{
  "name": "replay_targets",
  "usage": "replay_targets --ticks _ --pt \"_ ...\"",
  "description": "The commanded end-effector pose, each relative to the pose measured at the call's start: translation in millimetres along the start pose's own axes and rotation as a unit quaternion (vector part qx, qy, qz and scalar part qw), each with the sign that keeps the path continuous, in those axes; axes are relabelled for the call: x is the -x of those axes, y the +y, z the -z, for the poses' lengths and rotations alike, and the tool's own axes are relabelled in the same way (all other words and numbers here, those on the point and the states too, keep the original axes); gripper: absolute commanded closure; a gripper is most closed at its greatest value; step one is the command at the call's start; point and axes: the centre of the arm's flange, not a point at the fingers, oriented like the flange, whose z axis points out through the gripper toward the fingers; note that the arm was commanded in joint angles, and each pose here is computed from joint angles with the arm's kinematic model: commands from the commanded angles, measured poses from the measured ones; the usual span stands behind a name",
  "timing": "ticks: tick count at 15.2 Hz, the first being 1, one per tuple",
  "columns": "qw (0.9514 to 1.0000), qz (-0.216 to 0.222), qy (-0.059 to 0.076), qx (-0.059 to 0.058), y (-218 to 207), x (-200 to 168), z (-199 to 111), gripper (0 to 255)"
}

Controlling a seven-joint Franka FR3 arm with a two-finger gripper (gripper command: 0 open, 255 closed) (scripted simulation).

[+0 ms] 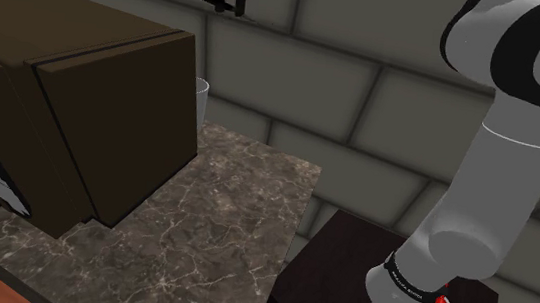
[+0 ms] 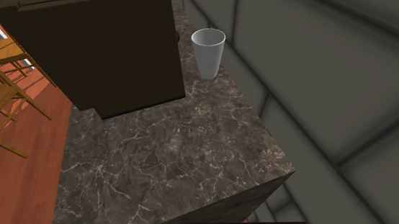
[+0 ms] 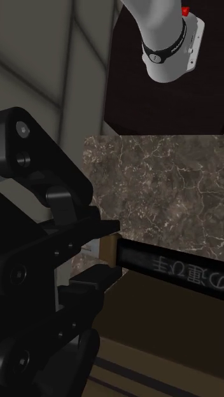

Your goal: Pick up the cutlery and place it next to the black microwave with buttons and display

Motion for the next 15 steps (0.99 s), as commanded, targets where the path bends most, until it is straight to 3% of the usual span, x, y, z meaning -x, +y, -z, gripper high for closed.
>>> replay_targets --ticks 1,15 --pt "1.0000 -0.001 0.000 0.000 -0.1 11.1 -5.9 255" --pt "1.0000 -0.001 0.000 0.000 -2.7 7.2 -79.7 255"
